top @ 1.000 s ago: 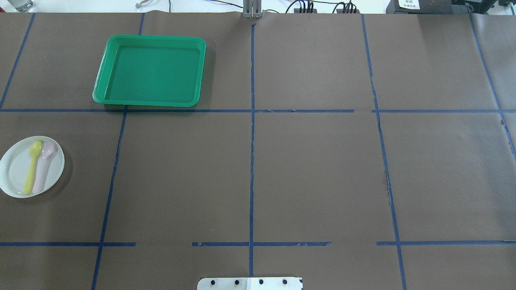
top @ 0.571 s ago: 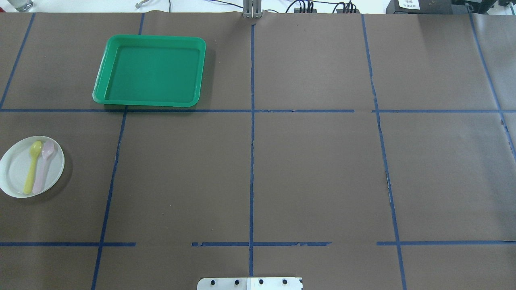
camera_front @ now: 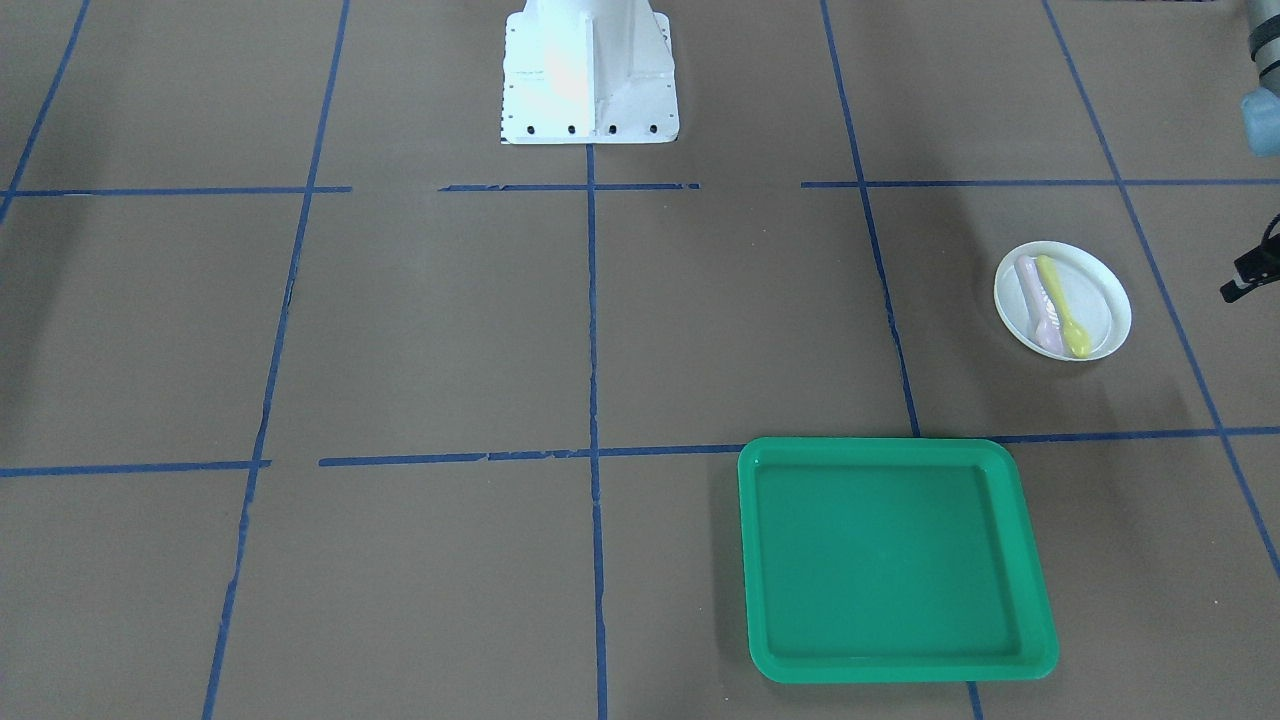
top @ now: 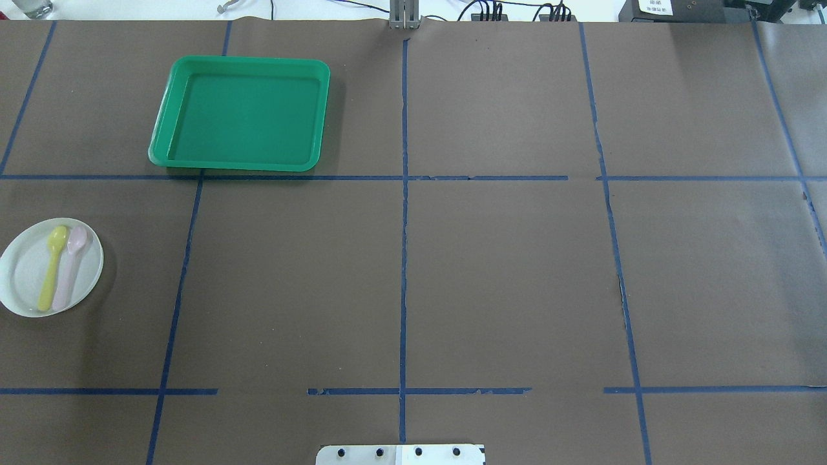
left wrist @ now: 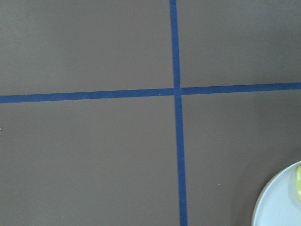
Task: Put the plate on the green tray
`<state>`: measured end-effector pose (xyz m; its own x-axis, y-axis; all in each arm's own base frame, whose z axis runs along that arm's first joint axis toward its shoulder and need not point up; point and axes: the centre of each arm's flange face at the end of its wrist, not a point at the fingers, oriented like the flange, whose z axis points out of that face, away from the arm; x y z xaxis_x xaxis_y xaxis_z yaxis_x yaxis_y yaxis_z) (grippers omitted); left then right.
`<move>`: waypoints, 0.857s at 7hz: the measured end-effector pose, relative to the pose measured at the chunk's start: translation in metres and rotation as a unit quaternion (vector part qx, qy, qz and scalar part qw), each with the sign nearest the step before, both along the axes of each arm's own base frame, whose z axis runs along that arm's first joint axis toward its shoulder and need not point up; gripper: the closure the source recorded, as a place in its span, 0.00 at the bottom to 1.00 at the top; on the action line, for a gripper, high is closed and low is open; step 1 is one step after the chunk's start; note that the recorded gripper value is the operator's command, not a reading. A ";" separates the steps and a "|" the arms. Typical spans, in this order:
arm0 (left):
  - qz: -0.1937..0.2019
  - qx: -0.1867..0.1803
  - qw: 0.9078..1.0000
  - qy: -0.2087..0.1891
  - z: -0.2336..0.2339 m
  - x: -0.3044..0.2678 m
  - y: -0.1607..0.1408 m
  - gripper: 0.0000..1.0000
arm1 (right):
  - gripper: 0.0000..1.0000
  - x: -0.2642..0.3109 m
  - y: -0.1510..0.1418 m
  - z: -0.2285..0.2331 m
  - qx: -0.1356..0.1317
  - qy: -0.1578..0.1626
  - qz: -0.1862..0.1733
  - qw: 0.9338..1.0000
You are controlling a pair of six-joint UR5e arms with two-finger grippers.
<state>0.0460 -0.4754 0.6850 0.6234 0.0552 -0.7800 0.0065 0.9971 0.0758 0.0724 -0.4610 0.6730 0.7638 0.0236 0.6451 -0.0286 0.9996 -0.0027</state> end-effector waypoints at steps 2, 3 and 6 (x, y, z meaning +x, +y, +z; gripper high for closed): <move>0.027 -0.009 0.999 0.014 -0.007 0.057 0.004 0.00 | 0.00 0.000 0.000 0.000 0.000 0.000 0.000 1.000; 0.039 -0.007 0.999 0.017 0.001 0.074 0.007 0.00 | 0.00 0.000 0.000 0.000 0.000 0.000 0.000 1.000; 0.069 -0.018 0.997 0.018 0.008 0.117 0.013 0.20 | 0.00 0.000 0.000 0.000 0.000 0.000 0.000 1.000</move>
